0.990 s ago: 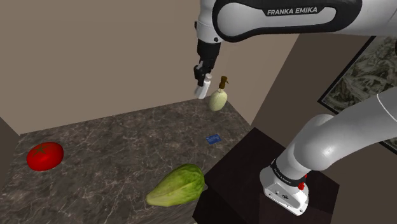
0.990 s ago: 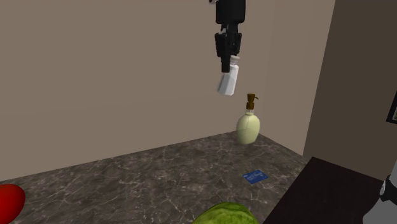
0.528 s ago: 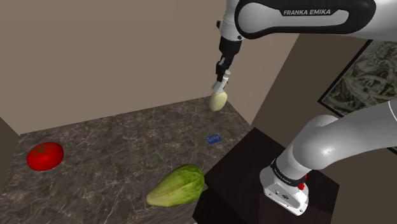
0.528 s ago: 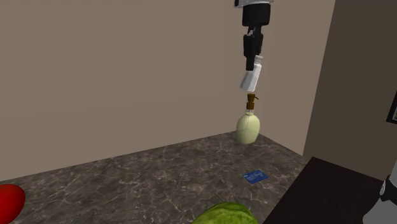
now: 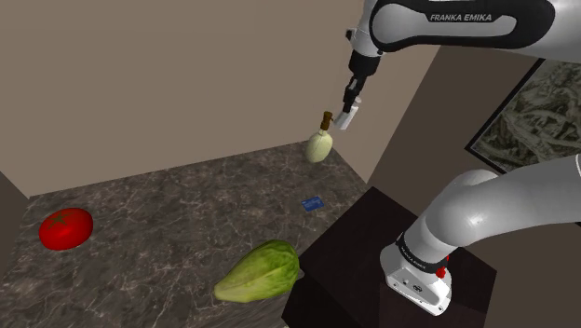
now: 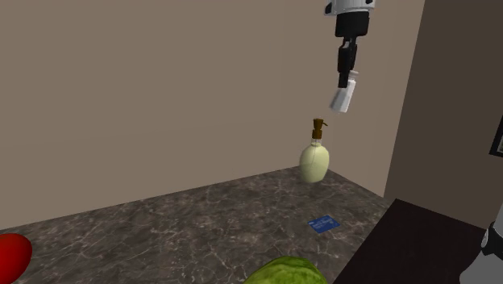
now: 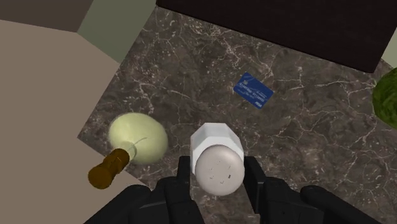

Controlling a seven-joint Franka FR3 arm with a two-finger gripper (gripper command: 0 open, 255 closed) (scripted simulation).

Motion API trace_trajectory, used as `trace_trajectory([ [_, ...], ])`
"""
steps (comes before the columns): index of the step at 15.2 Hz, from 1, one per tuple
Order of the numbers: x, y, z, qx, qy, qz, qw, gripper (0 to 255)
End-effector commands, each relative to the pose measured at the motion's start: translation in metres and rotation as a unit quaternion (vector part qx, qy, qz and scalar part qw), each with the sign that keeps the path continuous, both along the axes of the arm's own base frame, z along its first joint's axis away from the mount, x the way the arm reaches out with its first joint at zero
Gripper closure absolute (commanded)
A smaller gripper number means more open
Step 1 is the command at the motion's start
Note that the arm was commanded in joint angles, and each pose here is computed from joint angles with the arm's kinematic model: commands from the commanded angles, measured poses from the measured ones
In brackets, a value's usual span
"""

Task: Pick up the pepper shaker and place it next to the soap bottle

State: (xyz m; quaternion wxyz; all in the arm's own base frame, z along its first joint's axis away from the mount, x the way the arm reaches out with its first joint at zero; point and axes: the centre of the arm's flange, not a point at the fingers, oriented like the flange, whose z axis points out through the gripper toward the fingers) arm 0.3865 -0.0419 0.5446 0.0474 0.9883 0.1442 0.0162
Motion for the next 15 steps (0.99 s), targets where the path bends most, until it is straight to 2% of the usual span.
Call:
trace_trajectory([
  [1, -0.005, -0.029, 0.000, 0.000, 0.000, 0.001, 1.0000, 255],
  [11, -0.030, -0.158, 0.000, 0.000, 0.000, 0.001, 1.0000, 255],
  [15, -0.030, -0.158, -0.021, 0.000, 0.000, 0.001, 1.0000, 255],
])
